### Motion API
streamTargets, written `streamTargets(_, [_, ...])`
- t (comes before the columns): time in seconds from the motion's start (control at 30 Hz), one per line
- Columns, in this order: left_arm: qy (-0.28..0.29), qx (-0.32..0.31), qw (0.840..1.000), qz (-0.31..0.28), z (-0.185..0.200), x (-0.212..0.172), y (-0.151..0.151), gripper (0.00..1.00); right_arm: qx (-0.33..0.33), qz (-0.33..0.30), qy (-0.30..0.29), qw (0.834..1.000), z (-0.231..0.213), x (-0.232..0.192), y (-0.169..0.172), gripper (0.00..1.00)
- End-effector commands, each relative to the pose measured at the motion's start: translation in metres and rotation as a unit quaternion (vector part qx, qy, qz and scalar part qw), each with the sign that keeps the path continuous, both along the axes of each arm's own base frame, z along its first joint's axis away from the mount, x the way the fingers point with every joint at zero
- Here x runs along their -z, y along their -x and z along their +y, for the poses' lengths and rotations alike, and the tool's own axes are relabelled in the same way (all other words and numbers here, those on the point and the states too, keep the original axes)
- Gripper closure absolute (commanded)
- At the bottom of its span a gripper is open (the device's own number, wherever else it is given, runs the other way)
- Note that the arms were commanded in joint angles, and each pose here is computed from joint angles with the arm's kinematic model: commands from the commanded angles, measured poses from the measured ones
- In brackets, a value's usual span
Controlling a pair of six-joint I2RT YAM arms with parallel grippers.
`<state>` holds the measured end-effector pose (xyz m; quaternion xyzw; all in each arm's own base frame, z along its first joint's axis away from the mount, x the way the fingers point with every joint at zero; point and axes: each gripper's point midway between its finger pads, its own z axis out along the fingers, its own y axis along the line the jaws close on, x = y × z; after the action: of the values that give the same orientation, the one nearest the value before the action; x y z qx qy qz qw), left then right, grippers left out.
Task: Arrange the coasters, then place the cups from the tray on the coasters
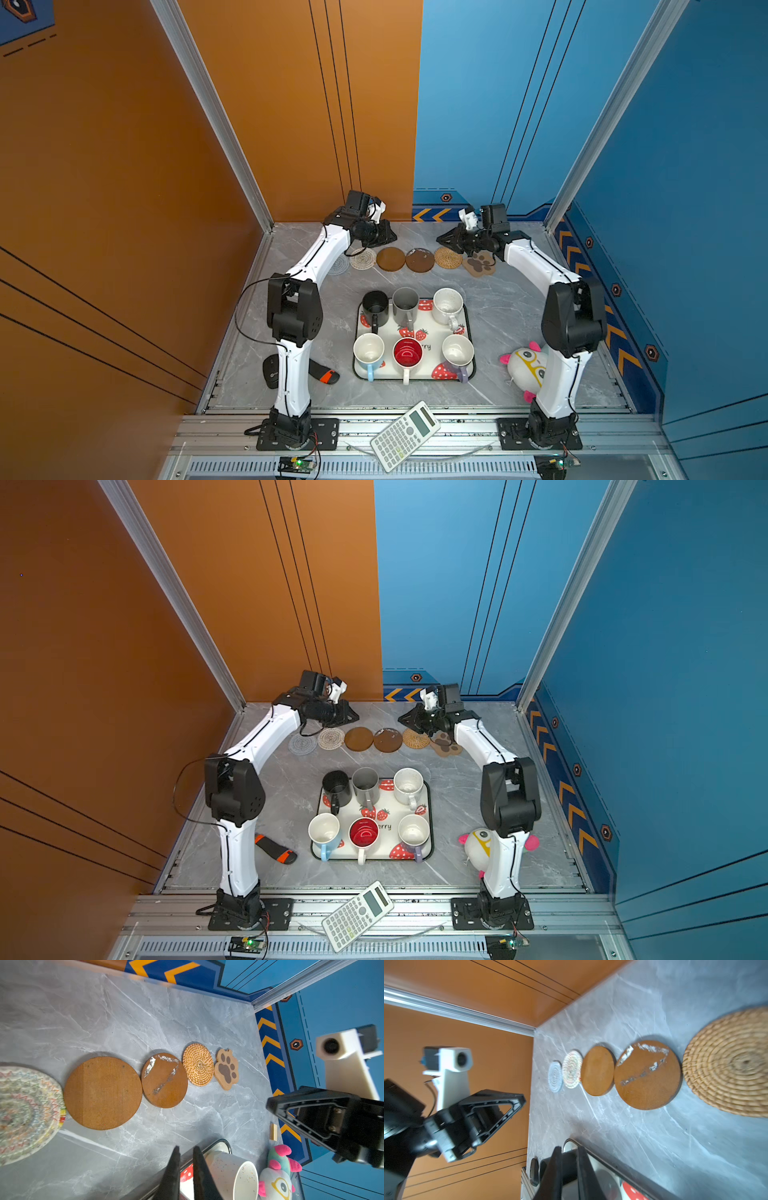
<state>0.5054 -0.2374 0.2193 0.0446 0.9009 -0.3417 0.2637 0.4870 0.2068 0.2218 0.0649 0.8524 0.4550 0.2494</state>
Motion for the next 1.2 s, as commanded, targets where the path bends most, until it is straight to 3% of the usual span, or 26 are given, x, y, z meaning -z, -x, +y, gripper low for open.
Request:
streamTargets(0.0, [-0.032, 0.0, 0.999, -0.028, 0.006, -0.015, 0.015, 0.85, 0.023, -0.005, 0.047, 0.999, -0.023, 0.007, 0.019, 0.8])
streamTargets(0.17, [-0.064, 0.004, 0.995, -0.077, 0.005, -0.034, 0.038, 0.85, 0.055, -0.038, 0.184, 0.981, -0.051, 0.001, 0.061, 0.75])
streamTargets(0.3, [-0.053, -0.01, 0.992, -0.114, 0.006, -0.047, 0.055, 0.85, 0.082, -0.089, 0.25, 0.961, -0.061, -0.011, 0.091, 0.75])
streamTargets(0.47, [-0.09, -0.089, 0.984, -0.126, 0.048, -0.037, 0.065, 0.85, 0.122, -0.155, 0.257, 0.946, -0.072, -0.033, 0.123, 0.81])
streamTargets(0.63, [-0.119, -0.172, 0.975, -0.075, 0.111, -0.003, 0.073, 0.87, 0.161, -0.167, 0.249, 0.94, -0.088, -0.045, 0.143, 0.84])
streamTargets(0.83, [-0.171, -0.239, 0.956, -0.003, 0.173, 0.054, 0.076, 0.9, 0.127, -0.175, 0.231, 0.948, -0.075, -0.053, 0.148, 0.88])
streamTargets(1.03, [-0.182, -0.264, 0.942, 0.098, 0.193, 0.125, 0.062, 1.0, 0.129, -0.18, 0.223, 0.949, -0.072, -0.057, 0.149, 0.88])
streamTargets(1.17, [-0.179, -0.267, 0.938, 0.133, 0.193, 0.155, 0.052, 1.0, 0.133, -0.178, 0.227, 0.948, -0.075, -0.057, 0.151, 0.88])
